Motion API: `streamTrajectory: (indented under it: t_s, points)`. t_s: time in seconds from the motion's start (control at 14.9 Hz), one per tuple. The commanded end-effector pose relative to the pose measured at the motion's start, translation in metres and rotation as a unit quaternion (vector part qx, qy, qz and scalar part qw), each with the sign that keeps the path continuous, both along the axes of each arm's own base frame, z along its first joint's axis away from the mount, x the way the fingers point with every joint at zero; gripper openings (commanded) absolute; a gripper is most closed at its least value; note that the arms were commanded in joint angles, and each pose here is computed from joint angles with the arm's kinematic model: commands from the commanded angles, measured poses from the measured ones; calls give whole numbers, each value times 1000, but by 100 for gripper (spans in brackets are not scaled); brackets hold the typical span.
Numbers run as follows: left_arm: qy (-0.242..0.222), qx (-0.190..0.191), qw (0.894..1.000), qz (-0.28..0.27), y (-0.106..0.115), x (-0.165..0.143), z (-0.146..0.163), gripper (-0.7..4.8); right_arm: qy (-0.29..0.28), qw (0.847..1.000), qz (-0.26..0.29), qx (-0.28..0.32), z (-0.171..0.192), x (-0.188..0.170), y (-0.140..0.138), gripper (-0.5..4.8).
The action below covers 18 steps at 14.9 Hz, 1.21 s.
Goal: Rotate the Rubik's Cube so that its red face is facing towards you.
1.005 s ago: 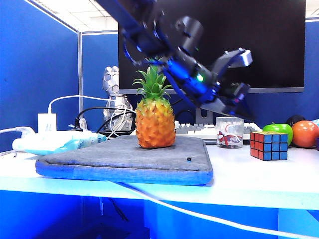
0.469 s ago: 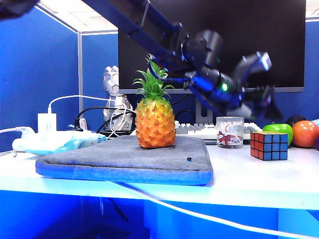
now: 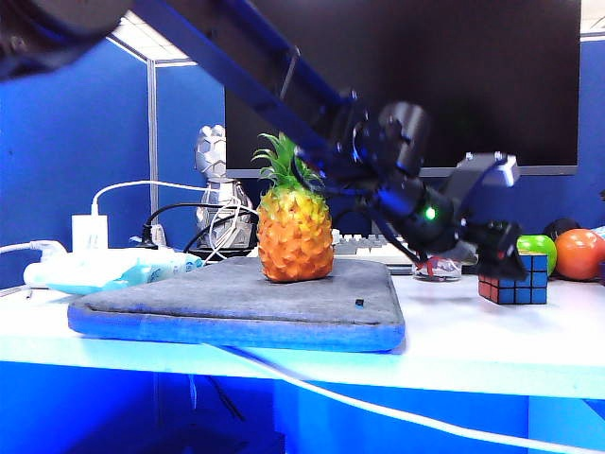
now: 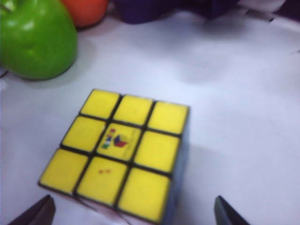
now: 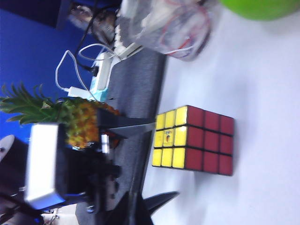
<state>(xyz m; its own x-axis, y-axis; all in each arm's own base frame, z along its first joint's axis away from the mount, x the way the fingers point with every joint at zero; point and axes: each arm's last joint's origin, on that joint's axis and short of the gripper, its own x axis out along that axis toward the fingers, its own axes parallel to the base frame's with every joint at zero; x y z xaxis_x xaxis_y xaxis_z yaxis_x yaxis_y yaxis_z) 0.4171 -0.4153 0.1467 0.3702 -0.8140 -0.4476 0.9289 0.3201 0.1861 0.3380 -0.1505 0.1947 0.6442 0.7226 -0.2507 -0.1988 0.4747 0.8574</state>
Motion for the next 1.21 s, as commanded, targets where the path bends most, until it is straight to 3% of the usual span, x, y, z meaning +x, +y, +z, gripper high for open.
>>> streamTrajectory:
  t_s: [0.07,0.2,0.54,0.94,1.0,1.07,1.14,1.21]
  points:
    - [-36,-23,999,17,-7,9,8,479,-23,1000,10,-6,6,4,3,23]
    - [-48,-34,998,26,-10,13,10,479,-29,999,9,-10,7,5,3,23]
    - [18,-43,999,10,-9,15,-12,479,-38,999,8,-13,9,7,2,23]
    - [12,-69,997,30,-10,18,-11,479,-35,999,7,-10,9,7,2,23]
    - [14,-67,997,29,-11,17,-14,383,-35,999,7,-10,9,7,2,23]
    - [16,-68,997,24,-12,16,-14,226,-36,999,7,-10,9,7,2,23]
    - [17,-70,997,16,-12,16,-14,144,-36,999,6,-10,9,7,2,23]
    - [16,-70,997,15,-13,16,-14,137,-35,999,6,-10,9,7,2,23]
